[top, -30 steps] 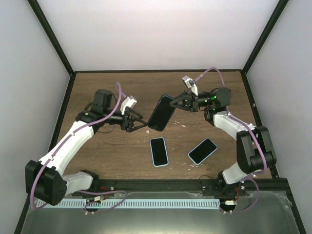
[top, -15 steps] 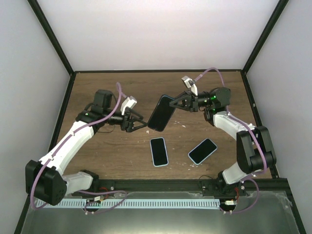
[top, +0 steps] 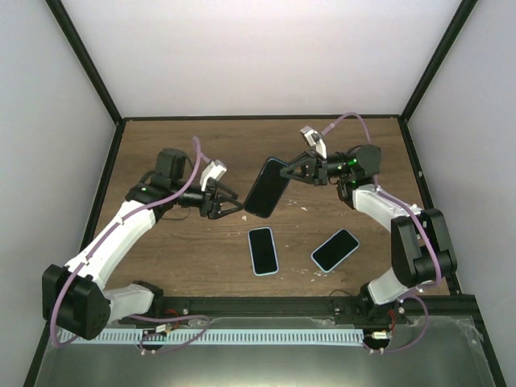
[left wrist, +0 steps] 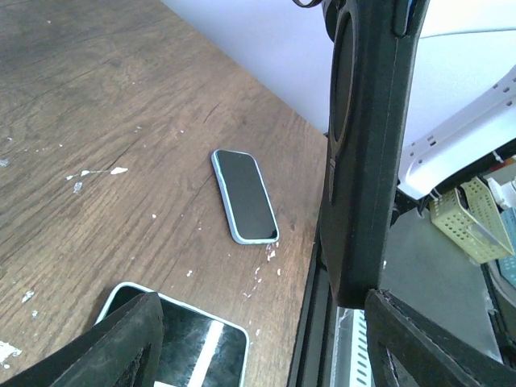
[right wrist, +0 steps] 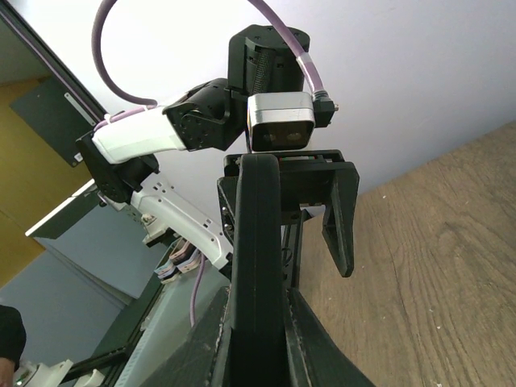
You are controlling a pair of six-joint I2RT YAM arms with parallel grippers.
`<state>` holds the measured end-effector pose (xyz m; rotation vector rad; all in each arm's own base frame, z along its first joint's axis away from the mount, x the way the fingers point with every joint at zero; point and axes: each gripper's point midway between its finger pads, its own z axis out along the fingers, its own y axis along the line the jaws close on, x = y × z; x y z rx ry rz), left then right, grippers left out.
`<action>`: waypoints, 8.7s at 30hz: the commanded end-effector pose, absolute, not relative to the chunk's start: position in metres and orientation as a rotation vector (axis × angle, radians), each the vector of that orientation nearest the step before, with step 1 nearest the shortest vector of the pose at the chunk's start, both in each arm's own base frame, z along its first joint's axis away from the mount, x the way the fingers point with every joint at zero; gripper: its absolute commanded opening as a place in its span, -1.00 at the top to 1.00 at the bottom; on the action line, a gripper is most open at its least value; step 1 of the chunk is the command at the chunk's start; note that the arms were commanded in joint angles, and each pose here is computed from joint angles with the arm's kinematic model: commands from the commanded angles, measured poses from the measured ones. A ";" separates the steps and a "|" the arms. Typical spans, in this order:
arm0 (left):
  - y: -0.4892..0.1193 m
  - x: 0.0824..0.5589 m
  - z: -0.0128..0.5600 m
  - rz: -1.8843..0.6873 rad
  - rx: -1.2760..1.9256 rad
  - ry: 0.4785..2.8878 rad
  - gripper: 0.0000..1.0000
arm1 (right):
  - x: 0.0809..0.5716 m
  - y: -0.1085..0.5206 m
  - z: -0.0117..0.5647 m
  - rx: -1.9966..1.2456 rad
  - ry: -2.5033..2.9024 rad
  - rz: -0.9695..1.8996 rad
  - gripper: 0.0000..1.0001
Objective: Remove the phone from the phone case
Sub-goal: Remove the phone case from the phone.
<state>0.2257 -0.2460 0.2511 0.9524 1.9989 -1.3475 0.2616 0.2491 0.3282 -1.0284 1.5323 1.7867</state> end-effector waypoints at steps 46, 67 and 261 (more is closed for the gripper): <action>-0.225 0.271 0.223 -1.142 0.801 2.114 -0.16 | 0.240 0.248 0.345 -1.076 1.434 1.769 0.99; -0.235 0.205 0.273 -1.503 1.001 1.845 -0.34 | 0.258 0.245 0.348 -0.989 1.469 1.786 0.99; -0.191 0.340 0.193 -1.668 -0.320 2.371 1.00 | 0.367 0.384 0.266 -1.170 1.503 -0.002 0.98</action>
